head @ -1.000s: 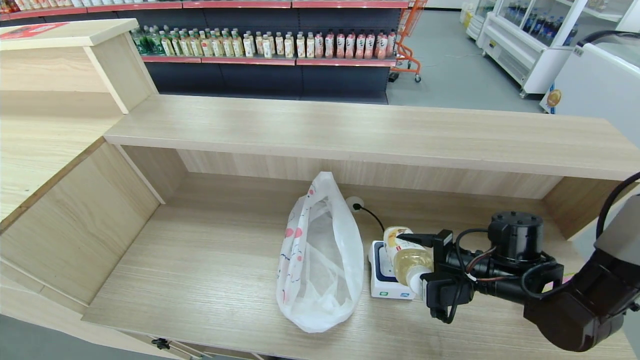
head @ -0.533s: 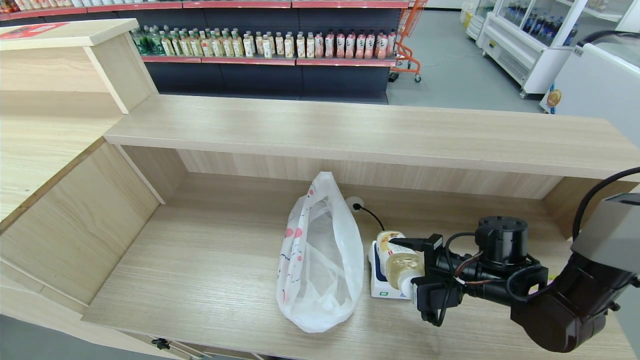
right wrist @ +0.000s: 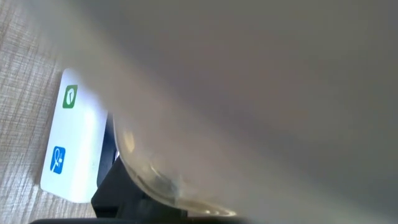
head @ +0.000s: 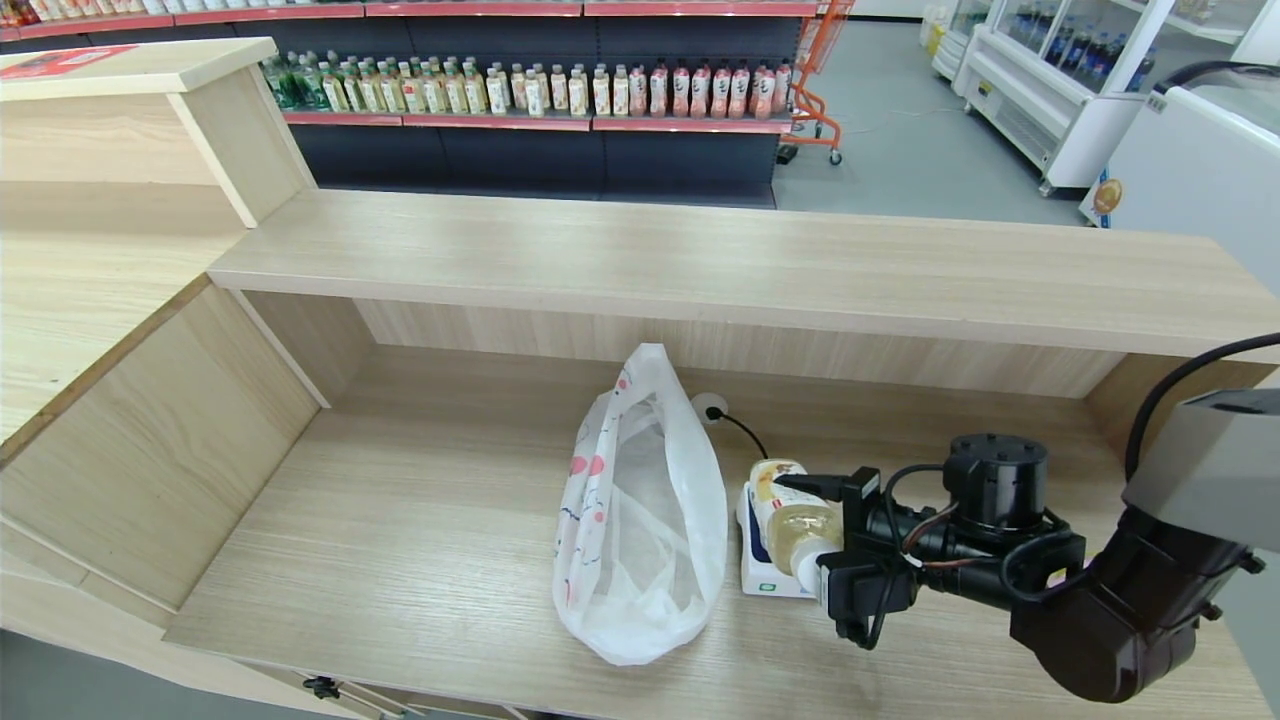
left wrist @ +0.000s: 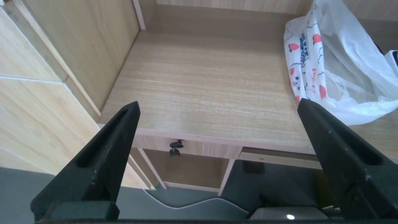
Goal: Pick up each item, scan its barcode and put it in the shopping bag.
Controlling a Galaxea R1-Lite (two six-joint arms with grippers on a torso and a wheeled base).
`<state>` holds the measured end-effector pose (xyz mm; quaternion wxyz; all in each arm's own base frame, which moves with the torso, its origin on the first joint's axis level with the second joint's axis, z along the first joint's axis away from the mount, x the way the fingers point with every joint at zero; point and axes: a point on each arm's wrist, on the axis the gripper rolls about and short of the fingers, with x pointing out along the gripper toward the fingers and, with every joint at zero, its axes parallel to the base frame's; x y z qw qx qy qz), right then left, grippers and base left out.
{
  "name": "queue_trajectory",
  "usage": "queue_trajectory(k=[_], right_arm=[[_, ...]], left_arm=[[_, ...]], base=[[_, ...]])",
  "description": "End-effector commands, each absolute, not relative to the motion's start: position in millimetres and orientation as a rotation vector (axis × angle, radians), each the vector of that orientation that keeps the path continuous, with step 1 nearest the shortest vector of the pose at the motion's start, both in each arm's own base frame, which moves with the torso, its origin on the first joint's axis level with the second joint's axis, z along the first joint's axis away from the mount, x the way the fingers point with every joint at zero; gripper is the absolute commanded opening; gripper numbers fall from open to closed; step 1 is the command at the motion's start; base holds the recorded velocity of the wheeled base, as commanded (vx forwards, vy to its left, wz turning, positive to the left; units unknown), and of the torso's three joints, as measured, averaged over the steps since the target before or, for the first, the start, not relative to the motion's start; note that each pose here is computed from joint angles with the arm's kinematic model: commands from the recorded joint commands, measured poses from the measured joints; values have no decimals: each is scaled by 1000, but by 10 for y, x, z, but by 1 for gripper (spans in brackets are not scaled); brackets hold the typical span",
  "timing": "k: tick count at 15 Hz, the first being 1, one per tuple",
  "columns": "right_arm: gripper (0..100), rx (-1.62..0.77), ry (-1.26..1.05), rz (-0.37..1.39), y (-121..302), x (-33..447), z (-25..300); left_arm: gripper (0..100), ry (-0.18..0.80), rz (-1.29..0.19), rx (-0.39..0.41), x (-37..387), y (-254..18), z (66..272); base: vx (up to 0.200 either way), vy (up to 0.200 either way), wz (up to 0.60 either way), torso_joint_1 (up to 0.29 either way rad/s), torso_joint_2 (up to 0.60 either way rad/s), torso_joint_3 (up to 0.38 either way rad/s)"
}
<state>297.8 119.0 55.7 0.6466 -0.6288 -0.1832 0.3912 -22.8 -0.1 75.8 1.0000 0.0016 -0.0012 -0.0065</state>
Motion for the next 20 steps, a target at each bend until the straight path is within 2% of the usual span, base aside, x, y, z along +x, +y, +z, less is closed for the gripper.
queue_trajectory(k=[1, 7, 9, 11, 12, 14, 17, 20], right_arm=[[0, -1428, -405, 900, 1190, 2977, 522], [0, -1407, -409, 885, 1188, 2973, 557], [0, -1301, -462, 818, 1280, 2948, 759], [0, -1173, -435, 674, 1347, 2778, 1152], [0, -1173, -435, 674, 1347, 2778, 1152], [0, -895, -222, 570, 1357, 2525, 1648], [0, -532, -5, 603, 1286, 2364, 1854], [0, -223, 63, 661, 1308, 2380, 1946]], left_arm=[[100, -3, -12, 3, -228, -1, 758], [100, -3, -14, 3, -228, -1, 758], [100, -3, -12, 3, -228, -1, 758], [100, -3, -12, 3, -228, -1, 758], [100, -3, -12, 3, -228, -1, 758], [100, -3, -12, 2, -228, -1, 758], [100, -3, -12, 2, -228, -1, 758], [100, -3, -12, 3, -228, -1, 758]], base=[[0, 0, 0, 0, 0, 0], [0, 0, 0, 0, 0, 0], [0, 0, 0, 0, 0, 0], [0, 0, 0, 0, 0, 0], [0, 0, 0, 0, 0, 0], [0, 0, 0, 0, 0, 0], [0, 0, 0, 0, 0, 0], [0, 0, 0, 0, 0, 0]])
